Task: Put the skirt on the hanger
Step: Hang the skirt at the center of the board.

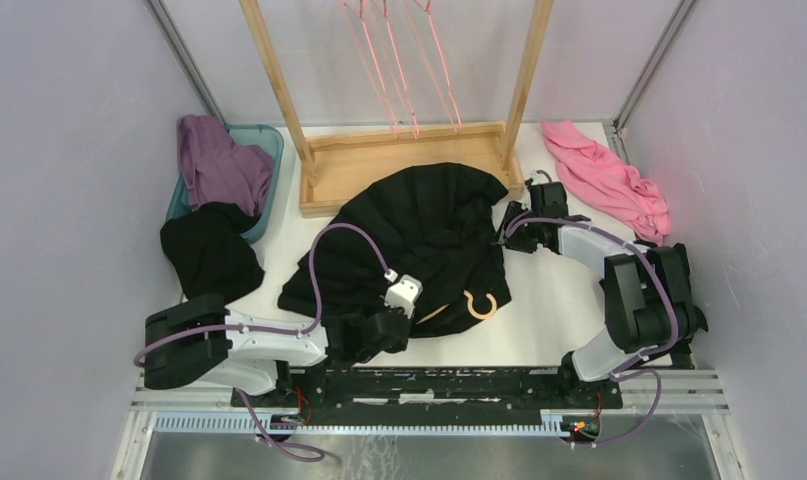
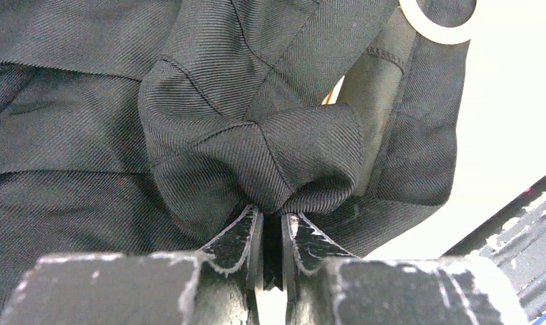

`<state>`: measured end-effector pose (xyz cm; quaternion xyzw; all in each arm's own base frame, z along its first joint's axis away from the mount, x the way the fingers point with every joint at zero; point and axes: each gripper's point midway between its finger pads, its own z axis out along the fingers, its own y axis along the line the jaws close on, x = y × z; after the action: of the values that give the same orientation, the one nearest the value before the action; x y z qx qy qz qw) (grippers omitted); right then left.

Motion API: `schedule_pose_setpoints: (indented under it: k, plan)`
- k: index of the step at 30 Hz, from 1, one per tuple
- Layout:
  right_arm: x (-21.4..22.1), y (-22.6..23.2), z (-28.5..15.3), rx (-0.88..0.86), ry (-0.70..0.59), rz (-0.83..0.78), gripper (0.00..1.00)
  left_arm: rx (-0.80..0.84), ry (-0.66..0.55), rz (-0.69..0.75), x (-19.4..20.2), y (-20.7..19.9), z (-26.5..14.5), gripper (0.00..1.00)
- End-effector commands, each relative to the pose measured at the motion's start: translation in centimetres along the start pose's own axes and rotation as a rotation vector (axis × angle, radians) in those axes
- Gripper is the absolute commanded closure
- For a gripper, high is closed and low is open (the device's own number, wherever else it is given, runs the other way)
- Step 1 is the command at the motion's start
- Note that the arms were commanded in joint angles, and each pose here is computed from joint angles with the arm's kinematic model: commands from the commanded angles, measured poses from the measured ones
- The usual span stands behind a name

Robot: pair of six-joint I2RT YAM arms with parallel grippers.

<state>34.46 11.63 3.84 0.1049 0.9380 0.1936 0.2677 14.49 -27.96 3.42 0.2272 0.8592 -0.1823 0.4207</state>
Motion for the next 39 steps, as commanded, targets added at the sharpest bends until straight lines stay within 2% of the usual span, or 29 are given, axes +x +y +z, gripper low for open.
schedule_pose_setpoints:
  k: [1,5,8,11,17,21,27,28,30,32,33,39]
  plan:
    - [-3.4,0.8,-2.0,-0.016,-0.130,-0.027,0.49,-0.022,0.049,0.007,0.9,0.2,-0.1,0.85]
    - [-1.5,0.4,-6.1,0.009,-0.131,-0.064,0.41,0.002,0.047,0.022,-0.6,-1.1,-0.2,0.76]
    - [0.1,0.3,-8.9,0.013,-0.109,-0.085,0.41,0.011,0.058,0.048,-1.3,-2.1,-0.1,0.63]
    - [2.2,0.7,-10.1,-0.030,-0.060,-0.081,0.39,0.015,0.065,0.066,-2.0,-3.1,-0.1,0.56]
    - [5.0,1.3,-11.2,-0.108,-0.035,-0.060,0.39,0.042,0.073,0.121,-2.5,-4.8,0.3,0.53]
    - [5.3,1.6,-11.6,-0.132,-0.039,-0.059,0.38,-0.020,0.076,0.175,-2.2,-3.9,1.3,0.53]
    - [5.8,2.5,-11.2,-0.197,-0.016,-0.050,0.38,0.042,-0.011,0.186,-5.0,-5.4,0.3,0.50]
    - [6.0,2.5,-11.0,-0.198,-0.009,-0.049,0.38,0.060,-0.016,0.185,-5.6,-5.8,-0.1,0.47]
    - [6.1,2.4,-10.6,-0.200,-0.003,-0.047,0.38,0.088,-0.025,0.177,-6.7,-6.3,-1.0,0.33]
    - [6.3,2.4,-10.5,-0.205,0.002,-0.047,0.38,0.096,-0.028,0.171,-7.4,-6.3,-1.9,0.04]
    - [6.2,2.4,-10.5,-0.207,0.001,-0.047,0.38,0.094,-0.033,0.170,-7.8,-6.2,-2.2,0.01]
    - [6.1,2.7,-10.4,-0.221,-0.005,-0.044,0.38,0.059,-0.054,0.205,-8.7,-5.8,-1.7,0.01]
